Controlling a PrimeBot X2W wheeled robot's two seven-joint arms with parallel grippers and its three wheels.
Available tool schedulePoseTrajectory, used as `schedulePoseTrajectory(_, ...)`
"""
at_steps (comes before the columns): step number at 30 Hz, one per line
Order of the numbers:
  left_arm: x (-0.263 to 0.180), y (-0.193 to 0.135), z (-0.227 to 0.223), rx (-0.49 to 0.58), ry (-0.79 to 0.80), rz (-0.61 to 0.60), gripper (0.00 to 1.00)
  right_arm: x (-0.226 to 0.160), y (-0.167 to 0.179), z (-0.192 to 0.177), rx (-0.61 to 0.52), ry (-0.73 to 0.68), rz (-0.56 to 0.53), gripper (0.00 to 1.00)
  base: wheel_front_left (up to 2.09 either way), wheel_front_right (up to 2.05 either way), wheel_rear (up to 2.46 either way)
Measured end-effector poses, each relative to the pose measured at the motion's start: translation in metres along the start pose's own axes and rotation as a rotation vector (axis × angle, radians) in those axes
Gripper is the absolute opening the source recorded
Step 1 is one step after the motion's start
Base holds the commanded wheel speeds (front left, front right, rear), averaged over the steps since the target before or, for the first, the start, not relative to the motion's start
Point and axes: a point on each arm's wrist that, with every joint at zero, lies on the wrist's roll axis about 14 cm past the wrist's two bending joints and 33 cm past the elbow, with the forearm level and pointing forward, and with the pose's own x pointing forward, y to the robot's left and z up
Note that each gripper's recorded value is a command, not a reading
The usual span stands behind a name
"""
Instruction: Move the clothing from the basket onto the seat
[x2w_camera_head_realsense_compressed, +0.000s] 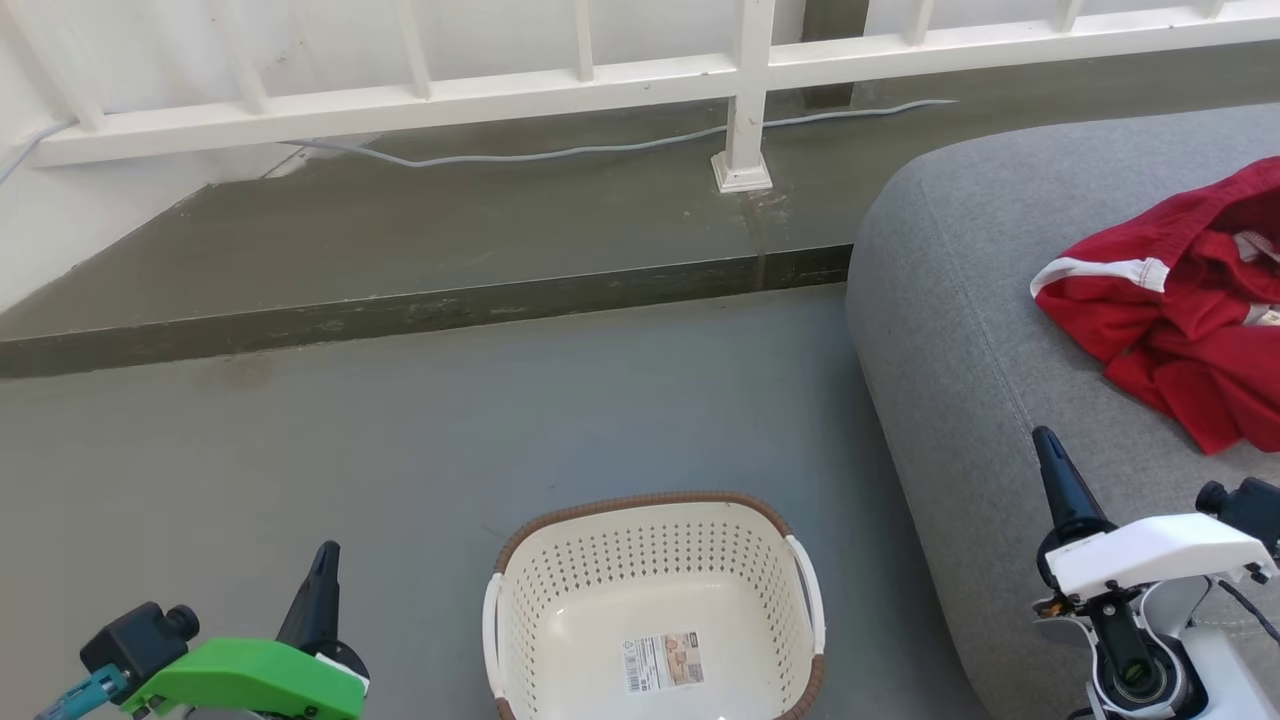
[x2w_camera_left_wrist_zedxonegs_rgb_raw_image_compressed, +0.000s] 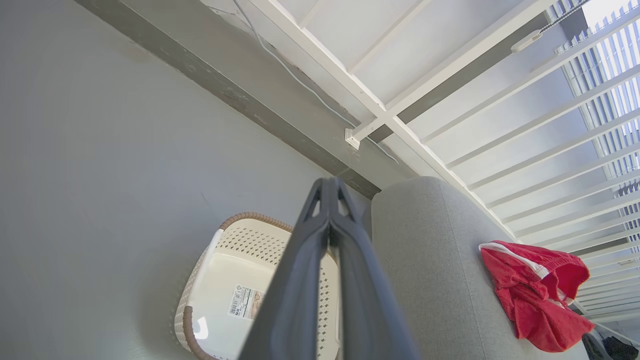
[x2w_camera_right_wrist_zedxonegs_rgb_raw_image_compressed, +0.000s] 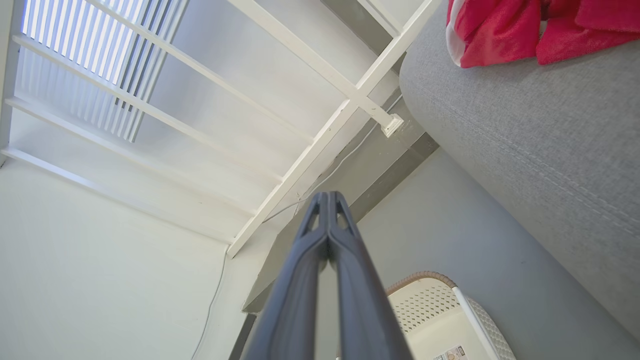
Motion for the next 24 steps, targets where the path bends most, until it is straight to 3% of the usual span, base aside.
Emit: schedulePoseTrajectory(24, 0.009, 0.012, 0.017, -0.345, -0.036, -0.008, 0.0, 0.009, -0.005, 0.008, 0.351, -0.012, 0.001, 0.0, 0.0, 0.0, 0.0)
